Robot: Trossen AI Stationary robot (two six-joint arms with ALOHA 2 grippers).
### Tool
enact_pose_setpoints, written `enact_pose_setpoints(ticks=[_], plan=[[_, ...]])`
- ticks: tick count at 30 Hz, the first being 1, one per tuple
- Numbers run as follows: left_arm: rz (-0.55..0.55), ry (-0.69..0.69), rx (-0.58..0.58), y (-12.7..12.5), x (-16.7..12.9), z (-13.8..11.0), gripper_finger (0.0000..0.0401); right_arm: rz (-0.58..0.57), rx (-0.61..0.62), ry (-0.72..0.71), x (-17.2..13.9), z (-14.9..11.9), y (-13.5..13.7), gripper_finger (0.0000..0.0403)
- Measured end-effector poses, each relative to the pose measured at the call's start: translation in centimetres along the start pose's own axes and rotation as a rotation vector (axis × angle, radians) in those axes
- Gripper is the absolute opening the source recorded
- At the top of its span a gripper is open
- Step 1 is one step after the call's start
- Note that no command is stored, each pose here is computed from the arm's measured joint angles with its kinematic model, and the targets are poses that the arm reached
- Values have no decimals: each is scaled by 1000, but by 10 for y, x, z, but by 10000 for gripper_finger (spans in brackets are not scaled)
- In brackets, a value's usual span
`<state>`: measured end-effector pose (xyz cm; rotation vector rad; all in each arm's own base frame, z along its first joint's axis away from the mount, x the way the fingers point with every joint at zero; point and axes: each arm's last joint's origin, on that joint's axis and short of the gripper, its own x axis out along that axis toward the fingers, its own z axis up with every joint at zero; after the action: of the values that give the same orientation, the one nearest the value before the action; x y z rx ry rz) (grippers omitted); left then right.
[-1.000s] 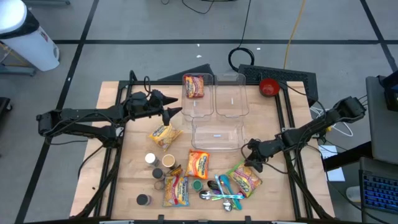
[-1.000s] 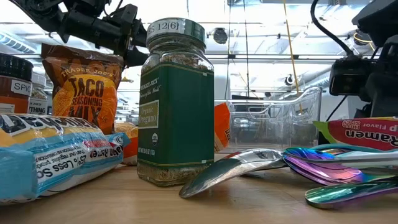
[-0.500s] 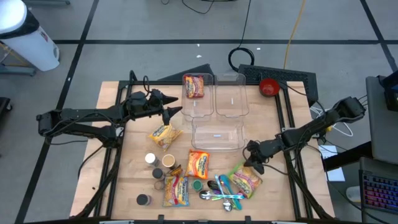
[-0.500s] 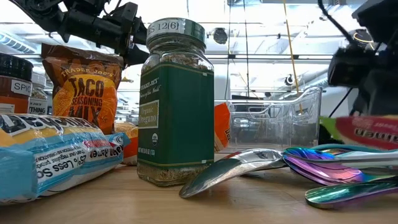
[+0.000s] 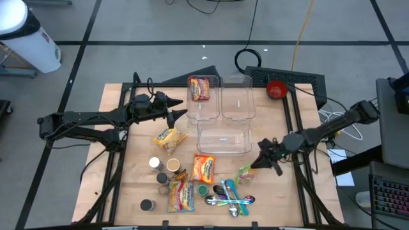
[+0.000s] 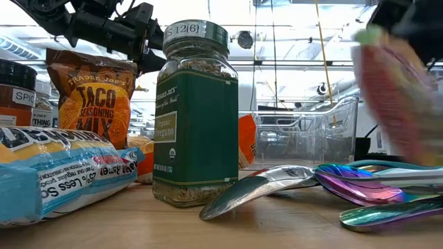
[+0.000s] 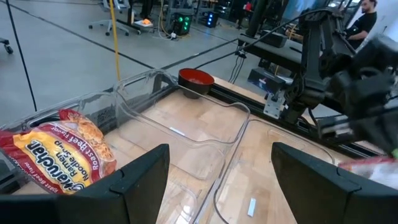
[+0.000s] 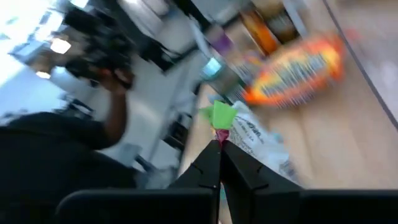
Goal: Pick & Place Food Item
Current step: Put the green noodle pack into the left transparent bin
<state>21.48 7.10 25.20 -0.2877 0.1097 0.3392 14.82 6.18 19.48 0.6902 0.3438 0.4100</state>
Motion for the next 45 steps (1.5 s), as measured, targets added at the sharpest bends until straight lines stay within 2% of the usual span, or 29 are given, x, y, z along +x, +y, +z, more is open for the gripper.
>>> enact_pose_setpoints(ticks=[8,12,15,19,28,33,45], plan=[[-16,-62,-1,-2,0,6,285,229,-185,-198,-12,20,22,0],[-25,-95,-1,-2,0,9,285,259,-317,-306,-15,29,26,0],[-32,-119,-1,-3,-1,11,285,199,-409,-368,-16,34,22,0],[-41,-159,-1,-4,-1,15,285,39,-494,-470,-17,44,12,0],[-56,-320,-7,-11,1,26,285,-170,-593,-596,-21,65,-12,0],[-117,-383,41,-24,13,24,285,-222,-641,-663,-22,74,-20,0],[-225,-295,149,-67,81,18,285,-244,-650,-707,-11,79,-34,0]])
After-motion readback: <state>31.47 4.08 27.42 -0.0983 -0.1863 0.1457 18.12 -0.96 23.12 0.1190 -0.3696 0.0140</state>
